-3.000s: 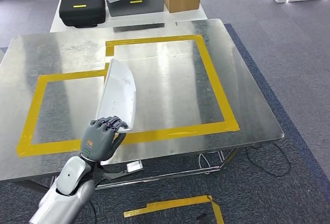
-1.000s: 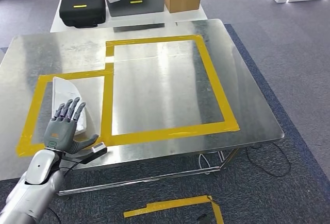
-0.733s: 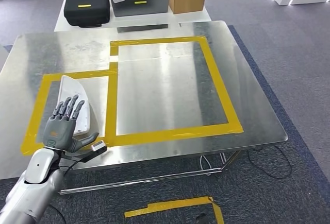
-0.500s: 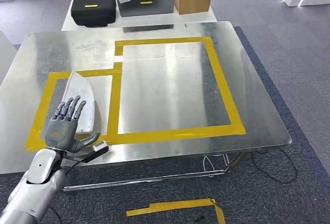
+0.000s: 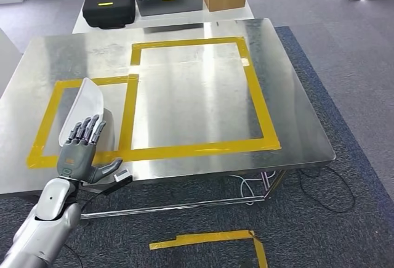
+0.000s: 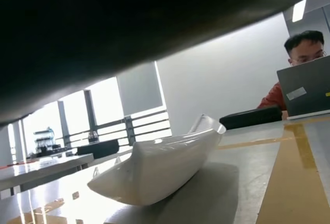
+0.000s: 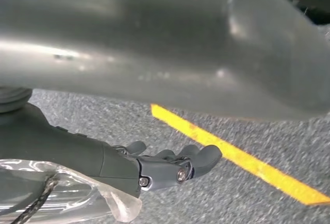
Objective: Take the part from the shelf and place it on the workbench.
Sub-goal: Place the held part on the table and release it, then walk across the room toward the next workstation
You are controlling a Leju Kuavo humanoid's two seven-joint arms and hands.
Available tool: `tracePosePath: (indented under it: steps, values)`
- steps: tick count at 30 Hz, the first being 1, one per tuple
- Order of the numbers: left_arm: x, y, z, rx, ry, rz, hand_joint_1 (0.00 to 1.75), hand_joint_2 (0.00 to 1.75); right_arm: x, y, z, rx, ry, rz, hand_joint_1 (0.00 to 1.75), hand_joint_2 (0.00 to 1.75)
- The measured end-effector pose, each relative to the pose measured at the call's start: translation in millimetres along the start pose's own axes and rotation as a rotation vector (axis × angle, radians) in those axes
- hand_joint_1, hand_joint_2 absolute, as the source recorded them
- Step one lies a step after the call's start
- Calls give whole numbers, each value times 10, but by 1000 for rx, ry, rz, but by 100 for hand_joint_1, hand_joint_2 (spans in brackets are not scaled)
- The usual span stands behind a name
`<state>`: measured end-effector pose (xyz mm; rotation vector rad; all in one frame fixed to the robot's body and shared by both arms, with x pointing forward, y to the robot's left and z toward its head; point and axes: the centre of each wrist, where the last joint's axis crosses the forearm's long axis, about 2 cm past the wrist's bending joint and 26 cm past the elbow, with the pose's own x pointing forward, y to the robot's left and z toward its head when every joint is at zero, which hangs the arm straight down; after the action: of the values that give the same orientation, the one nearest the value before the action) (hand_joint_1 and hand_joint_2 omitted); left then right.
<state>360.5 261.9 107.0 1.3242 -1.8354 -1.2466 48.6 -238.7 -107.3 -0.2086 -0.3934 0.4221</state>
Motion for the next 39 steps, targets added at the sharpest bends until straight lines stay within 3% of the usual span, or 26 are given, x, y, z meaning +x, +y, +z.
tracePosePath:
  steps: [19, 34, 39]
  values:
    - [32, -21, 33, -5, 19, 23, 0, 0, 0, -33, -12, 8, 24, 23, 0, 0]
    - [33, -151, 254, -71, 64, 50, 0, 0, -20, -60, -17, 13, 52, 62, 0, 0]
    - [71, -293, 422, -149, 98, 89, 0, 0, -45, -64, -14, 11, 60, 64, 0, 0]
